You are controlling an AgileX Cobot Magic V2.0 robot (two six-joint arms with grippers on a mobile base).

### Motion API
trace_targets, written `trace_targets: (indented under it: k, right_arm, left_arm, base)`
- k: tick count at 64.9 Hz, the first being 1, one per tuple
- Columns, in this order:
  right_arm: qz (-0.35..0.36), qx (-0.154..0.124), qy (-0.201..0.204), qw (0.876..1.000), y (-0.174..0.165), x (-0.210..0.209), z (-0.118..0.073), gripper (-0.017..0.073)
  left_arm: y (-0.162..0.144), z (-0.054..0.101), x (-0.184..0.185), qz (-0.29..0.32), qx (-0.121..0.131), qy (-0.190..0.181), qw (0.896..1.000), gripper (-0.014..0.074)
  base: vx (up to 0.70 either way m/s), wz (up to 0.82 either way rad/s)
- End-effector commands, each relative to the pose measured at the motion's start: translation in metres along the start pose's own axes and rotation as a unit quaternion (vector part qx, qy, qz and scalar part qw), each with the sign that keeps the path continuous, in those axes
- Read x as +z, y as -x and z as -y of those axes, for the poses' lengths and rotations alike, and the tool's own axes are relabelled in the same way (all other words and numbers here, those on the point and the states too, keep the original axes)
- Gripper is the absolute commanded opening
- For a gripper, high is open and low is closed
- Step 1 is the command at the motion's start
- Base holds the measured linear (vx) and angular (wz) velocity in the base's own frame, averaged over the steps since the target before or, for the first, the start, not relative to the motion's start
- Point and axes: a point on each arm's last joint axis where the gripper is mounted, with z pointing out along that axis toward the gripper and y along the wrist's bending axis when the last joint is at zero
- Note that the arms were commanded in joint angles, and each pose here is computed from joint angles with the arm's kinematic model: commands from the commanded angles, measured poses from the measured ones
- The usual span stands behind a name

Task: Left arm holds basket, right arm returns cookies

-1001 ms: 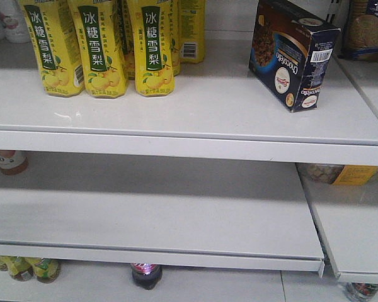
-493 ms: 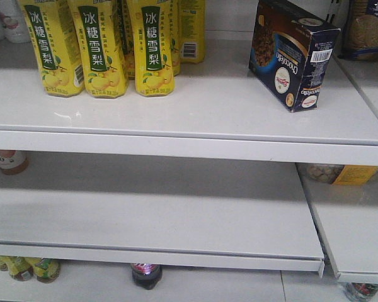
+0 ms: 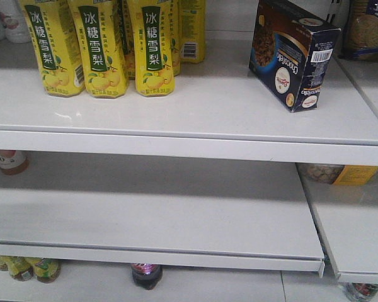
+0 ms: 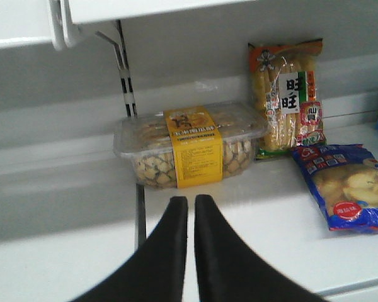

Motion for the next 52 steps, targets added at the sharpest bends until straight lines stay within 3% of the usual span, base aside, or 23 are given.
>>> trace_targets:
  k: [1, 7, 52]
  right_arm:
    - [0.022, -0.024, 0.003, 0.999, -0.0011, 0.0004, -0.0003, -0.0006]
    - [0.024, -0.034, 0.003, 0.999, -0.0007, 0.0004, -0.0003, -0.0006]
    - [0.024, -0.032, 0.002, 0.999, -0.0005, 0.0004, -0.0002, -0.0006]
  left_arm:
    - [0.0202, 0.0013, -0.0042, 0.075, 0.016, -0.003, 0.997, -0.0003]
    - [0.0202, 0.0013, -0.0042, 0.075, 0.016, -0.003, 0.997, -0.0003]
    - [0.0202, 0.0013, -0.0042, 0.075, 0.016, -0.003, 0.997, -0.0003]
  base:
    - [0.00, 0.00]
    - [0.00, 0.00]
    - [0.00, 0.00]
